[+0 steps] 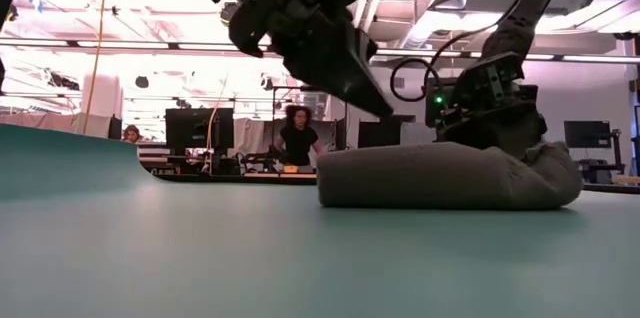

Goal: Roll towel
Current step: Roll the gray towel

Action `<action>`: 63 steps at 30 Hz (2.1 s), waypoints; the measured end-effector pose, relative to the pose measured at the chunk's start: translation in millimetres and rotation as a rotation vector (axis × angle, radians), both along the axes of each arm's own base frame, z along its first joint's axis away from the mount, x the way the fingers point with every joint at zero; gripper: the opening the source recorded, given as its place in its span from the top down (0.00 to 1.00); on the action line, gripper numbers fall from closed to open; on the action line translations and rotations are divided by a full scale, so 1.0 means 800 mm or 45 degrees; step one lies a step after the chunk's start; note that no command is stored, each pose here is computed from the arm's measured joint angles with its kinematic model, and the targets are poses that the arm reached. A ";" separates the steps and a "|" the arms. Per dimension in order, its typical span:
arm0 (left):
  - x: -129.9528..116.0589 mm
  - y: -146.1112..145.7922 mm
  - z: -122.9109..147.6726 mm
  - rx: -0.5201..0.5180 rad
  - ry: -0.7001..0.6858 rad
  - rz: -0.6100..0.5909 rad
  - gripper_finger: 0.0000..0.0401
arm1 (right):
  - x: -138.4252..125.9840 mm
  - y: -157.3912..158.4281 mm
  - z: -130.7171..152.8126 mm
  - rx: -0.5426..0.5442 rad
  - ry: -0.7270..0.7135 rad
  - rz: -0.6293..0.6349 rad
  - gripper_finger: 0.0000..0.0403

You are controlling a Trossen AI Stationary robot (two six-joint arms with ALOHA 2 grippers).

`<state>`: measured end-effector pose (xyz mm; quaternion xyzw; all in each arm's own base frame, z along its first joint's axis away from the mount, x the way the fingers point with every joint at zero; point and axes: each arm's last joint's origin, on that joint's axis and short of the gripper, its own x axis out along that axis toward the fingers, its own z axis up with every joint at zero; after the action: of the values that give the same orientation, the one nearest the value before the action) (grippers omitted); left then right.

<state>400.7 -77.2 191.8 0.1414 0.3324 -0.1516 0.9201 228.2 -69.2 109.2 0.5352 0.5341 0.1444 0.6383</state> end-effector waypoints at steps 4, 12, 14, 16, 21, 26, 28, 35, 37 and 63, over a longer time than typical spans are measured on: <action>0.004 -0.009 -0.015 0.022 0.001 -0.013 1.00 | 0.007 -0.004 0.008 -0.060 -0.070 0.004 0.83; -0.002 -0.002 -0.036 0.185 0.079 0.056 1.00 | 0.017 -0.009 0.020 -0.104 -0.147 0.018 0.83; -0.005 0.004 -0.043 0.197 0.109 0.105 1.00 | 0.018 -0.010 0.020 -0.112 -0.162 0.024 0.83; -0.007 0.013 -0.048 0.164 0.131 0.162 1.00 | 0.018 -0.010 0.020 -0.113 -0.164 0.025 0.83; -0.014 0.021 -0.056 0.204 0.172 0.230 1.00 | 0.018 -0.009 0.020 -0.113 -0.163 0.025 0.83; -0.014 0.029 -0.036 0.248 0.105 0.241 1.00 | 0.018 -0.009 0.020 -0.133 -0.151 0.025 0.83; -0.014 0.033 -0.035 0.269 0.108 0.234 1.00 | 0.018 -0.009 0.020 -0.136 -0.148 0.024 0.83; -0.014 0.047 -0.033 0.201 0.128 0.233 1.00 | 0.017 -0.009 0.020 -0.135 -0.144 0.024 0.83; -0.019 0.045 -0.031 0.206 0.155 0.270 1.00 | 0.017 -0.009 0.020 -0.138 -0.149 0.026 0.83; -0.004 0.167 -0.057 0.306 0.077 0.083 1.00 | 0.022 0.000 0.020 -0.184 -0.164 0.073 0.83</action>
<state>397.7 56.2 146.5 0.2352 0.3803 -0.0850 0.8904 245.6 -68.9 124.9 0.4619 0.5161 0.1575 0.7039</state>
